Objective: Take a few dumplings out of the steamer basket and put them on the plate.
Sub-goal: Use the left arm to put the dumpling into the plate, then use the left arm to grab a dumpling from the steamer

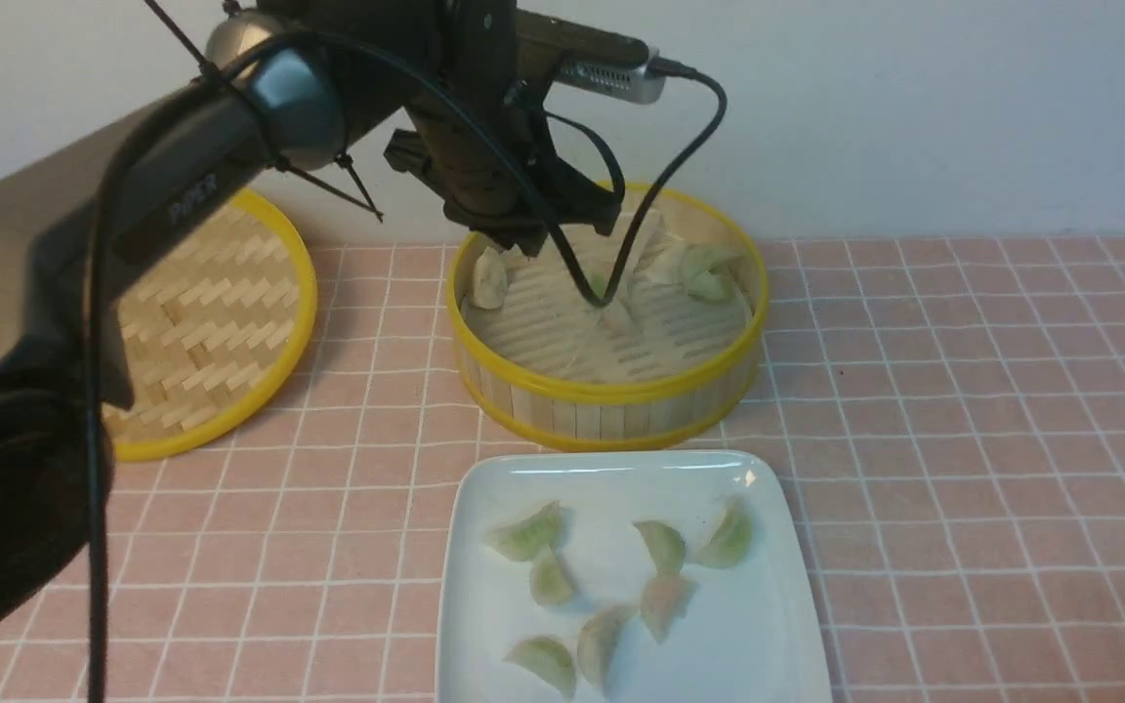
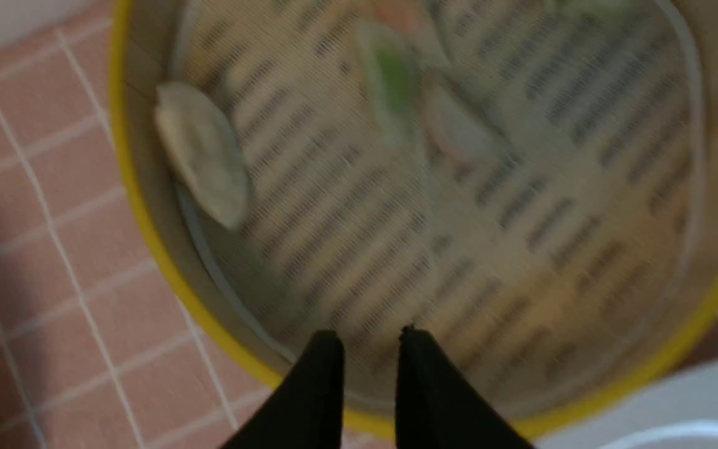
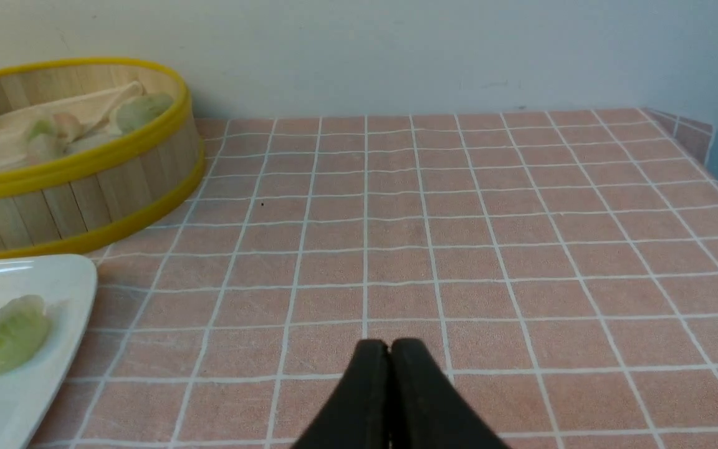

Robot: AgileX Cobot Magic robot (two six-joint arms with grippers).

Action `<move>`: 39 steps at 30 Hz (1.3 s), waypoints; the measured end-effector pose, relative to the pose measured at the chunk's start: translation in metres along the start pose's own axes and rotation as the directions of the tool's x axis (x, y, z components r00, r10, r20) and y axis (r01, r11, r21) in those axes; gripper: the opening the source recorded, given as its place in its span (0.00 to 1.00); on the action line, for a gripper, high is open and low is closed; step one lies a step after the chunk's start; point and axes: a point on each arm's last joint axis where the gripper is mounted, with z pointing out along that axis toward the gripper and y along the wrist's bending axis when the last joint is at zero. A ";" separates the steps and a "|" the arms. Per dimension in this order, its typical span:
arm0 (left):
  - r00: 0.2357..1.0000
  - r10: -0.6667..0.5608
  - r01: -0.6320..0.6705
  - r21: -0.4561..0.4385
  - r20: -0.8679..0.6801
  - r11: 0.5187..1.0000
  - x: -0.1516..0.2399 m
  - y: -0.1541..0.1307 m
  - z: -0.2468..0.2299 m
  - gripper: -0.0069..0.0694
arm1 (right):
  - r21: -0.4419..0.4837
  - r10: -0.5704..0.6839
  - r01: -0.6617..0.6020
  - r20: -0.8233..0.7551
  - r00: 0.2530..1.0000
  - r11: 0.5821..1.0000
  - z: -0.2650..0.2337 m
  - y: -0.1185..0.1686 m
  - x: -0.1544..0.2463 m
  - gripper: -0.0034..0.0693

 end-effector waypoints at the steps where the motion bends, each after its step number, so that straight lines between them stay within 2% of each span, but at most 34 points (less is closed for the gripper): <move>1: 1.000 0.007 -0.007 -0.006 0.005 1.000 -0.003 0.002 0.009 0.22 | 0.000 0.000 0.000 0.000 1.000 1.000 0.000 0.000 0.000 0.03; 4: 1.000 0.025 -0.026 -0.040 -0.012 0.999 -0.005 0.007 0.040 0.25 | 0.000 0.000 0.000 0.000 1.000 1.000 0.000 0.000 0.000 0.03; 8: 0.999 0.033 -0.036 -0.112 -0.024 0.993 0.000 0.016 0.081 0.37 | 0.000 0.000 0.000 0.000 1.000 1.000 0.000 0.000 0.000 0.03; 9: 0.999 0.032 -0.034 -0.111 -0.025 0.993 0.000 0.015 0.083 0.37 | 0.000 0.000 0.000 0.000 1.000 1.000 0.000 0.000 0.000 0.03; 11: 0.999 0.032 -0.036 -0.166 -0.026 0.985 0.005 0.023 0.103 0.47 | 0.000 0.000 0.000 0.000 1.000 1.000 0.000 0.000 0.000 0.03; 14: 0.999 0.032 -0.034 -0.216 -0.015 0.976 0.007 0.028 0.114 0.55 | 0.000 0.000 0.000 0.000 1.000 1.000 0.000 0.000 0.000 0.03; 17: 0.999 0.027 -0.021 -0.226 0.024 0.974 0.005 0.029 0.116 0.59 | 0.000 0.000 0.000 0.000 1.000 1.000 0.000 0.000 0.000 0.03; 21: 0.998 0.029 -0.016 -0.223 0.058 0.975 0.003 0.028 0.121 0.60 | 0.000 0.000 0.000 0.000 1.000 1.000 0.000 0.000 0.000 0.03; 35: 0.999 0.041 -0.032 -0.257 0.033 0.966 0.011 0.030 0.139 0.58 | 0.000 0.000 0.000 0.000 1.000 1.000 0.000 0.000 0.000 0.03; 37: 0.999 0.039 -0.031 -0.257 0.027 0.966 0.012 0.030 0.140 0.53 | 0.000 0.000 0.000 0.000 1.000 1.000 0.000 0.000 0.000 0.03; 39: 0.999 0.035 -0.031 -0.261 0.010 0.965 0.013 0.031 0.140 0.43 | 0.000 0.000 0.000 0.000 1.000 1.000 0.000 0.000 0.000 0.03</move>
